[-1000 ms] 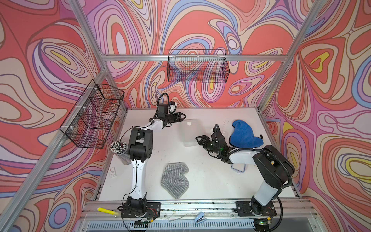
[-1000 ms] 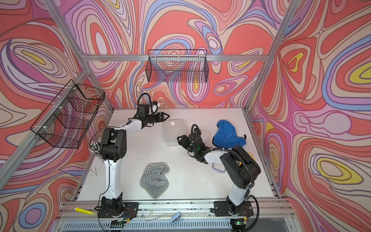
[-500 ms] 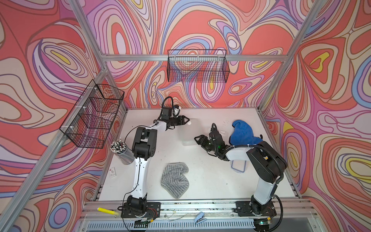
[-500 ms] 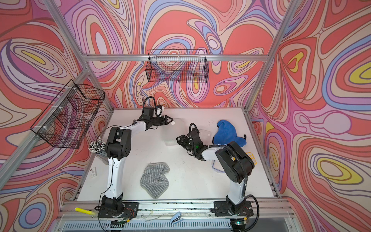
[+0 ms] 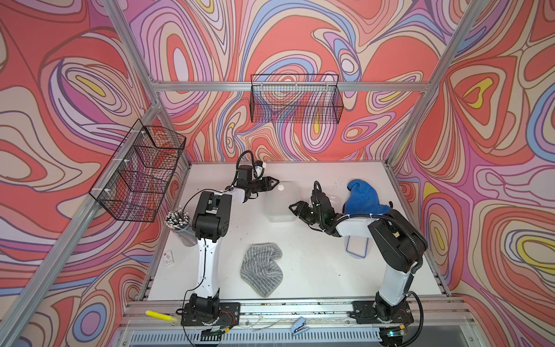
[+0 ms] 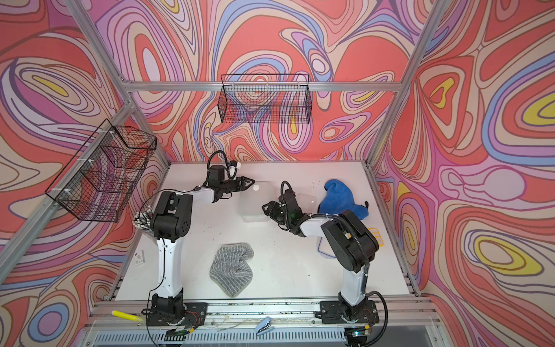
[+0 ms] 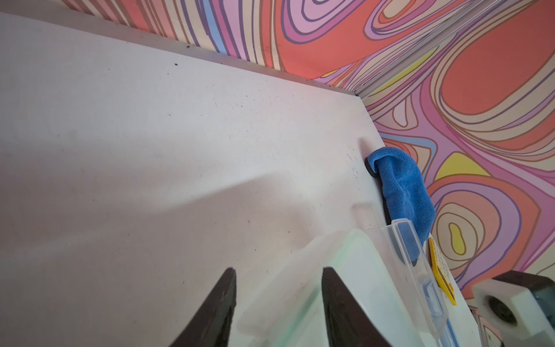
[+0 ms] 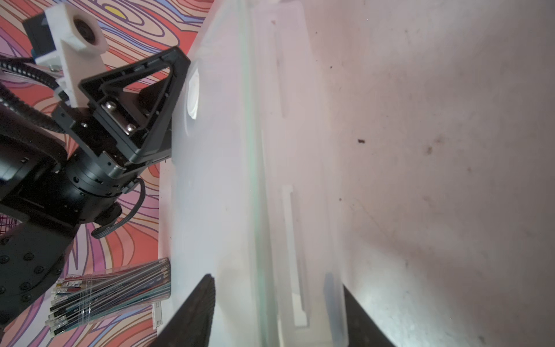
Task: Wipe the insides of the lunch boxes
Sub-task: Adjust the lunch box at the center of the board.
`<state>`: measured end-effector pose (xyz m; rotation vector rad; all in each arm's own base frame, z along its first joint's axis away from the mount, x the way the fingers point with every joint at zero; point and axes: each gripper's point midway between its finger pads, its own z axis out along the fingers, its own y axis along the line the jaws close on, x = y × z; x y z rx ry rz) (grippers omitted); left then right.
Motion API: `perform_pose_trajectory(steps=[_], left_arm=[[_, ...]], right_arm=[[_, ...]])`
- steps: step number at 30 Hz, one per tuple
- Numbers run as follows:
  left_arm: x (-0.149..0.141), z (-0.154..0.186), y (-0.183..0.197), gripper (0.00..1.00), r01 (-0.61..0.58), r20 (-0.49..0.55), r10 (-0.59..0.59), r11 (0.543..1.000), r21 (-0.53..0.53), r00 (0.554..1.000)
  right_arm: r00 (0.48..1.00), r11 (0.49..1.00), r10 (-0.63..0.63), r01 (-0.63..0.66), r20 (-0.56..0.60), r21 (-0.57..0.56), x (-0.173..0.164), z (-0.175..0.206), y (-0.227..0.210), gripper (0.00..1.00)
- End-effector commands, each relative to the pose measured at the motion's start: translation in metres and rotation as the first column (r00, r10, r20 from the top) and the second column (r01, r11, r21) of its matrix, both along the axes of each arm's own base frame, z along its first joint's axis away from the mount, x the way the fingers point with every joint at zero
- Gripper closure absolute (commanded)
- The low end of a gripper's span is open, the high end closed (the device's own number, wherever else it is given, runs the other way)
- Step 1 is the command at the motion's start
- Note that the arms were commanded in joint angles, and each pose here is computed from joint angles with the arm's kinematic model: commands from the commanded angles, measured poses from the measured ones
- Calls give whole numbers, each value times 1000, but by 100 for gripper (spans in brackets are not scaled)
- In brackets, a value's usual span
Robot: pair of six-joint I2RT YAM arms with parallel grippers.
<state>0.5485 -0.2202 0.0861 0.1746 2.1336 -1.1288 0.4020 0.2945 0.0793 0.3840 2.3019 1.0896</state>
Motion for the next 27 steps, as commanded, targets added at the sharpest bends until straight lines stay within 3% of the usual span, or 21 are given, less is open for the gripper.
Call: perform_pose_trajectory(steps=[1, 27], left_arm=[[-11, 19, 0, 52, 3, 12, -3, 999, -35, 1000], [-81, 15, 70, 50, -199, -62, 209, 970, 143, 976]], right_arm=[[1000, 1000, 6, -6, 20, 15, 9, 6, 6, 42], [995, 992, 99, -97, -20, 86, 41, 6, 36, 42]])
